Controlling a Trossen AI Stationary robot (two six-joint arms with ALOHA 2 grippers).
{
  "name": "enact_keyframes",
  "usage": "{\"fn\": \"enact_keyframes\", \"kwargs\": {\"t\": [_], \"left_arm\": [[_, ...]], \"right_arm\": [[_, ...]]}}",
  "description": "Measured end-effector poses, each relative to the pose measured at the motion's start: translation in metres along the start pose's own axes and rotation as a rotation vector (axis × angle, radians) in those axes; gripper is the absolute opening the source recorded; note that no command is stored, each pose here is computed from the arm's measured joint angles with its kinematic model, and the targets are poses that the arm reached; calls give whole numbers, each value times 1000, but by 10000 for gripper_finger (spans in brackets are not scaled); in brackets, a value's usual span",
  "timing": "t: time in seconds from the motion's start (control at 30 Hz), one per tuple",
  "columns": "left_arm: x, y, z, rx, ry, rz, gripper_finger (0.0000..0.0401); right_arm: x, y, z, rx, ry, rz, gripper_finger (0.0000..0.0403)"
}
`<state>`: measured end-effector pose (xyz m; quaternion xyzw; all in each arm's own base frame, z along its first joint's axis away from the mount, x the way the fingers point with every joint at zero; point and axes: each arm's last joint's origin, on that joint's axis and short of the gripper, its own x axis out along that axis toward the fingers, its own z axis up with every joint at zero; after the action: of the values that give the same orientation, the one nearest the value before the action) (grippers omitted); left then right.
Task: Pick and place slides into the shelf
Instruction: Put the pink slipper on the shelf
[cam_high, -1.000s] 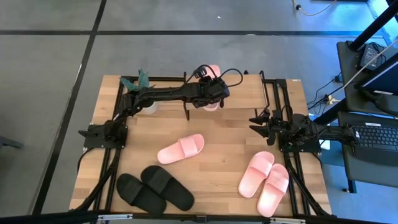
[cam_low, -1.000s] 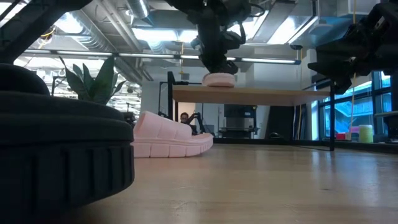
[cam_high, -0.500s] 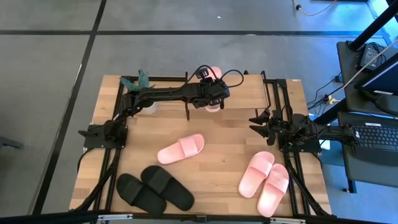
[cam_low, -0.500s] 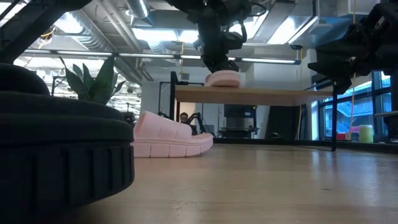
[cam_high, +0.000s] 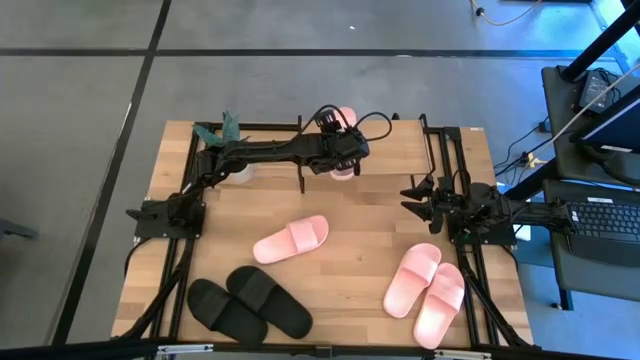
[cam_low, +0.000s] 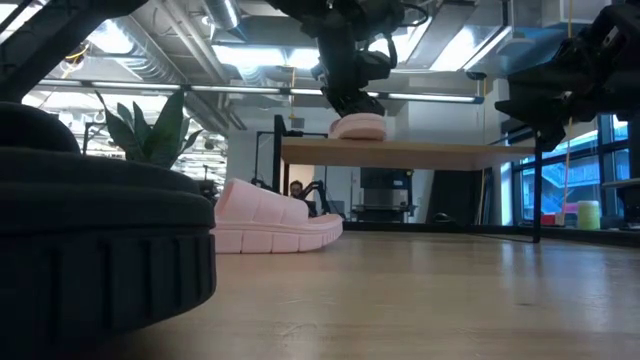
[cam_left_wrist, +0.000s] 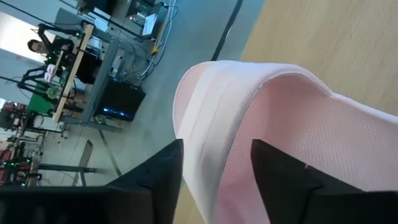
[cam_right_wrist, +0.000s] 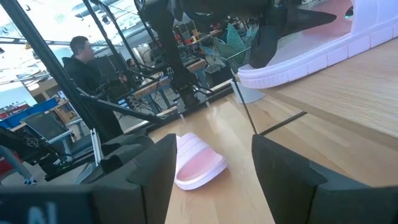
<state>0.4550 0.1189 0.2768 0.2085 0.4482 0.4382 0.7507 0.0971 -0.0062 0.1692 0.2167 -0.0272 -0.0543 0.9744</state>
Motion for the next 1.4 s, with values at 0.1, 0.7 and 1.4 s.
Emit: {"fn": "enact_keyframes", "kwargs": {"t": [0.1, 0.7, 1.4], "left_arm": [[-4, -3, 1, -11, -7, -5, 200], [-26, 0, 5, 8, -41, 37, 206], [-173, 111, 20, -17, -506, -698, 206]], "right_arm": [[0, 0, 0, 0, 0, 0, 210], [0, 0, 0, 3, 0, 0, 210], [1, 1, -4, -48, 64, 72, 210]]}}
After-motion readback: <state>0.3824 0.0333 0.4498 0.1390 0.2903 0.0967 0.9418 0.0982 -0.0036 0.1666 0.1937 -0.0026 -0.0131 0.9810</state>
